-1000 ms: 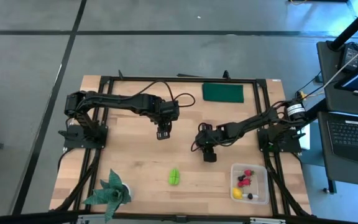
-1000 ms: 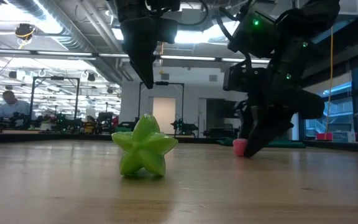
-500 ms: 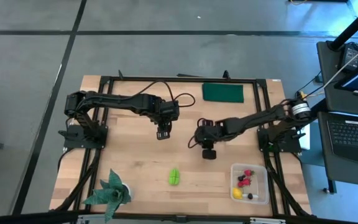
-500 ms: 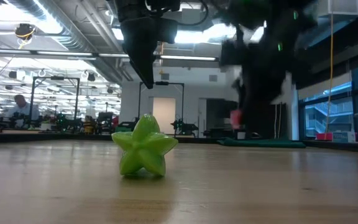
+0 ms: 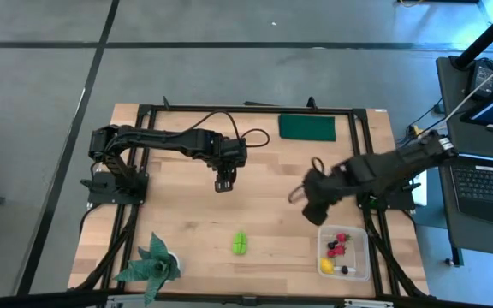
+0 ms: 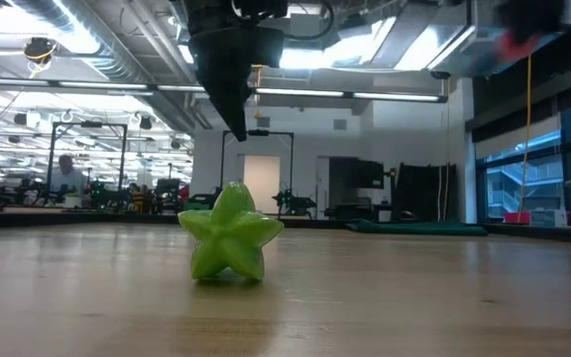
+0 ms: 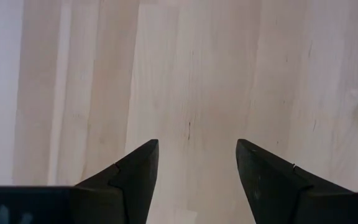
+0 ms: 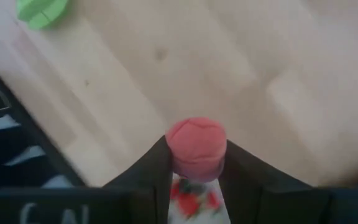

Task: Pick and placing Produce into tupperware
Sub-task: Put the pink peach into the transparent bin, then put the green starfruit into the transparent bin

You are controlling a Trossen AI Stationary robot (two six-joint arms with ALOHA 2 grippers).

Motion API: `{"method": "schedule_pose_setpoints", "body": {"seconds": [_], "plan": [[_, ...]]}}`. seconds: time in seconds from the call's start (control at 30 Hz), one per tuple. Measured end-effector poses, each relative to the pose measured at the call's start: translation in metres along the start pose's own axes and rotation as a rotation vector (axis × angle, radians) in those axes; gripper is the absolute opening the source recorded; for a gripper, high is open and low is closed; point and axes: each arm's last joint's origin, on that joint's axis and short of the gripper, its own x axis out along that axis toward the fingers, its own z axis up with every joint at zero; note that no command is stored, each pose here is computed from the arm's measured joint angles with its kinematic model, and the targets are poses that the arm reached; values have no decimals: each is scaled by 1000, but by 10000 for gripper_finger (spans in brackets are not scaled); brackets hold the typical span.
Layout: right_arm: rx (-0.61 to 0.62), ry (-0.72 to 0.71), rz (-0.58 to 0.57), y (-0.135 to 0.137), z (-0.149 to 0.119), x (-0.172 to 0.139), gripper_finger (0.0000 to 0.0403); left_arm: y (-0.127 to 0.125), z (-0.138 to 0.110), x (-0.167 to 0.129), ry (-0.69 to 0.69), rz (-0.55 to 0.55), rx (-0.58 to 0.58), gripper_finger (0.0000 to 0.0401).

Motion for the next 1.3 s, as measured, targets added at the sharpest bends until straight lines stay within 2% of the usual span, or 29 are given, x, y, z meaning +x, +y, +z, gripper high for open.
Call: {"method": "schedule_pose_setpoints", "body": {"seconds": [0.23,0.43,0.6,0.87,1.1,1.3], "plan": [[254,76,-21,16,-64,15,114,1,1,0,-5,25,48,208],[346,110,2,22,-104,42,118,4,0,0,-3,29,39,208],[383,127,-72,9,-128,67,119,6,0,0,-3,31,35,208],[362,139,-41,-5,-143,105,119,6,0,0,-3,31,35,208],[360,144,-1,-8,-145,115,123,6,0,0,-3,31,35,208],[312,149,48,-3,-144,115,169,6,0,0,-3,31,35,208]]}}
